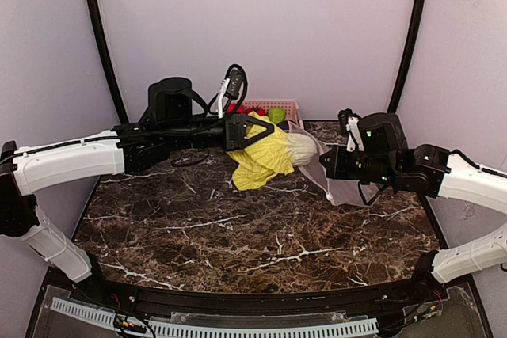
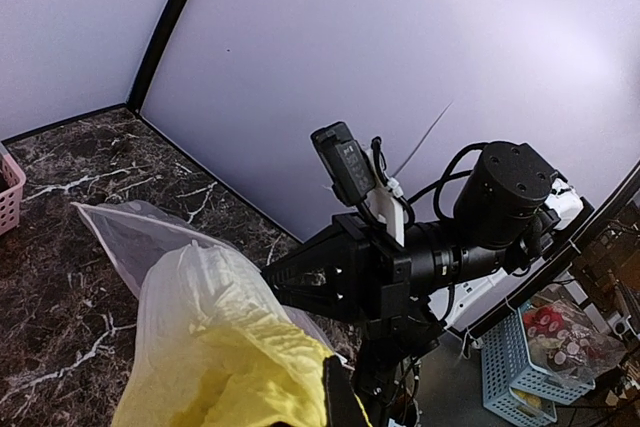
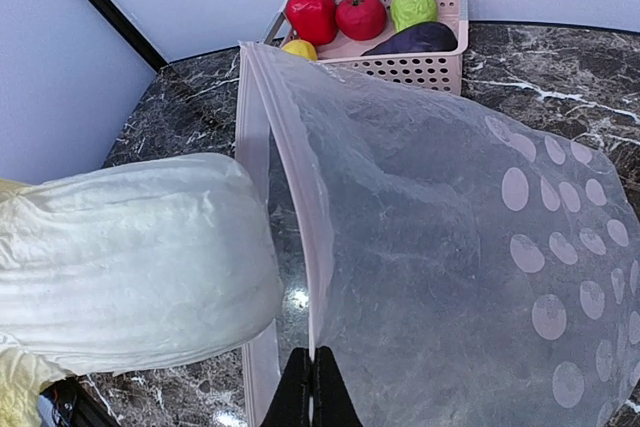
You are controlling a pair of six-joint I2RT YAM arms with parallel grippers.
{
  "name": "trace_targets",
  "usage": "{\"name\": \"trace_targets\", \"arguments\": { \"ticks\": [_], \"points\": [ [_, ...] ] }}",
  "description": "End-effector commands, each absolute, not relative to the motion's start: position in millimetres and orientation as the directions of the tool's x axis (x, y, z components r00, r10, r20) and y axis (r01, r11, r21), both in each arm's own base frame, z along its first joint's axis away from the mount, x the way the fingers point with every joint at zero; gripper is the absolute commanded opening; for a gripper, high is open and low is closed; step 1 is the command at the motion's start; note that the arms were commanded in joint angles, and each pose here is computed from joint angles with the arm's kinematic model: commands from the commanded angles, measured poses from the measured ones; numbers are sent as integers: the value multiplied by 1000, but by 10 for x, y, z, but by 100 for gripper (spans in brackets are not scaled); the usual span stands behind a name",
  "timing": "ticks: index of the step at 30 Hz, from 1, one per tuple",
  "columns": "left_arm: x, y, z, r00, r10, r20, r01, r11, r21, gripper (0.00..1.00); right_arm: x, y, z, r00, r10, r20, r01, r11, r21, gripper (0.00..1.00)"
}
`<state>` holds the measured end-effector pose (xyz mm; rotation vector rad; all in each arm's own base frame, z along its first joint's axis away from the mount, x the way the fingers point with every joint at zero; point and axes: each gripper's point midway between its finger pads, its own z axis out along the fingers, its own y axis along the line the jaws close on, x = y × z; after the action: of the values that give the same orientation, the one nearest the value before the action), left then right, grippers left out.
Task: Place the food in the zip-top bag and seal the zipper
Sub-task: Place the fake vegetable in the zipper food storage bag.
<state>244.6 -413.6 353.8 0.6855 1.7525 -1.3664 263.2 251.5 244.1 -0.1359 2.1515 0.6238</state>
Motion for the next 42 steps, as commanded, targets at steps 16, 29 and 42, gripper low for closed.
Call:
{"name": "trace_targets", "arguments": {
  "ticks": [16,29,42],
  "points": [
    [2574,-4135,3296,-567,-18,-824,759,377,-530,1,2595,2587,2627,-582,159,-797,-377,816,438,0],
    [2567,-4290,3278,-591,-17,-807,762,317,-565,1,2512,2856,2639,-599,109,-793,-487,736,469,0],
    [2564,-4462,3464,-580,-56,-813,784,235,-575,1,2366,3092,2741,-595,79,-800,-601,617,508,0]
  ]
}}
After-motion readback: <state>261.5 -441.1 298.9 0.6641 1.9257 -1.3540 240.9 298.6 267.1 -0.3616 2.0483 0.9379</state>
